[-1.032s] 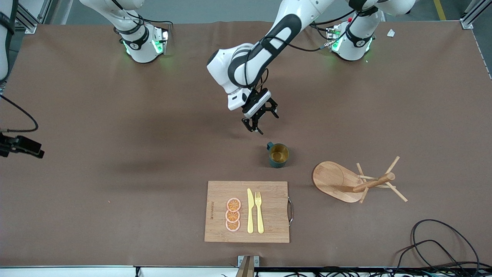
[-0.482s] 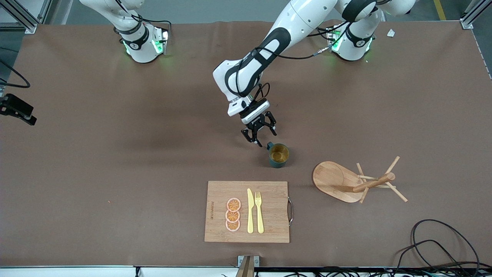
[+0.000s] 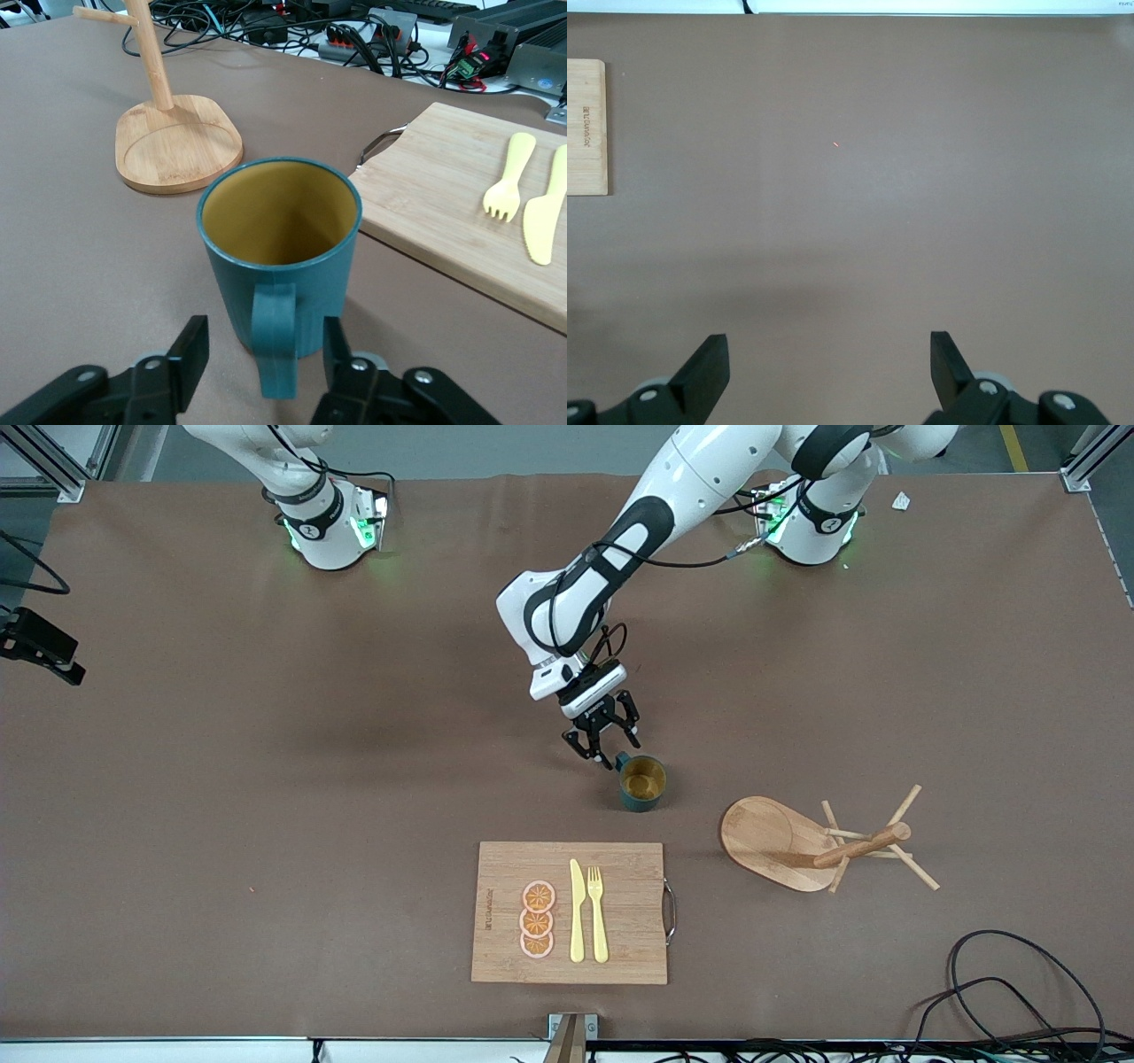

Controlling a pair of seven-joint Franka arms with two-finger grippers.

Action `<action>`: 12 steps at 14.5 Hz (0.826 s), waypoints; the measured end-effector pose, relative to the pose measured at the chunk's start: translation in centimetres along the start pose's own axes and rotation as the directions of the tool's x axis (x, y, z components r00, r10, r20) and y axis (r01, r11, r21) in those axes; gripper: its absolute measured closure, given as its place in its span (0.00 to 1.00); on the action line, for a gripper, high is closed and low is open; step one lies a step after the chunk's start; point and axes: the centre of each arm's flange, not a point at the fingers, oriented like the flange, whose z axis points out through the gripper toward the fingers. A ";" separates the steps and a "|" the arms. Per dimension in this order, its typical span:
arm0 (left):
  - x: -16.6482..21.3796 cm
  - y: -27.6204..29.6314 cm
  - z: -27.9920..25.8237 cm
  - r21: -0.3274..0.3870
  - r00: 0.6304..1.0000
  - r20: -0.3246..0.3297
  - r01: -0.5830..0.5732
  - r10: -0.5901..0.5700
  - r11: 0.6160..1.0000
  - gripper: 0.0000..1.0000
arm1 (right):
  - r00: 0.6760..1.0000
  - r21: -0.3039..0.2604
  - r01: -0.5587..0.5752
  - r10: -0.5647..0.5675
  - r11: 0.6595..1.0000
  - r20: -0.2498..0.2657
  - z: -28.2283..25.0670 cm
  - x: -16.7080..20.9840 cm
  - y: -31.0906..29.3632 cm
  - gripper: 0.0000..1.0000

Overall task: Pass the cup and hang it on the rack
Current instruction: 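Lower the left gripper and grasp the mug by its handle, then lift the mug with the left gripper and carry it to the wooden rack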

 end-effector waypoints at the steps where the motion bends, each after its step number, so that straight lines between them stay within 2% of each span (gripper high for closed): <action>1: -0.2 -0.1 0.3 0.003 1.000 0.001 -0.002 0.002 1.000 0.41 | 1.000 0.002 0.000 0.000 1.000 -0.002 -0.1 -0.1 -0.1 0.00; 3: -0.4 -0.1 0.6 0.005 1.000 0.006 -0.005 0.005 1.000 0.53 | 1.000 0.005 0.001 -0.001 1.000 -0.009 -0.4 -0.2 -0.1 0.00; 4: -0.4 -0.1 0.7 0.004 1.000 0.009 -0.004 0.004 1.000 0.53 | 1.000 0.005 0.002 -0.002 1.000 -0.015 -0.5 -0.2 -0.2 0.00; 6: -0.3 0.0 0.7 -0.002 1.000 0.016 -0.001 0.001 1.000 0.73 | 1.000 0.005 0.003 -0.003 1.000 -0.022 -0.9 -0.2 -0.3 0.00; 7: -0.3 0.2 0.6 -0.007 1.000 0.021 0.001 -0.001 1.000 0.79 | 1.000 0.005 0.004 -0.004 1.000 -0.023 -1.0 -0.3 -0.3 0.00; 10: 0.7 1.0 0.5 -0.021 0.999 0.040 0.028 -0.028 0.999 0.79 | 1.000 0.005 0.005 -0.005 1.000 -0.024 -1.1 -0.3 -0.4 0.00; 12: 2.3 2.2 -0.3 -0.004 0.993 0.083 0.088 -0.087 0.996 0.79 | 1.000 0.005 0.005 -0.005 1.000 -0.024 -1.1 -0.3 -0.4 0.00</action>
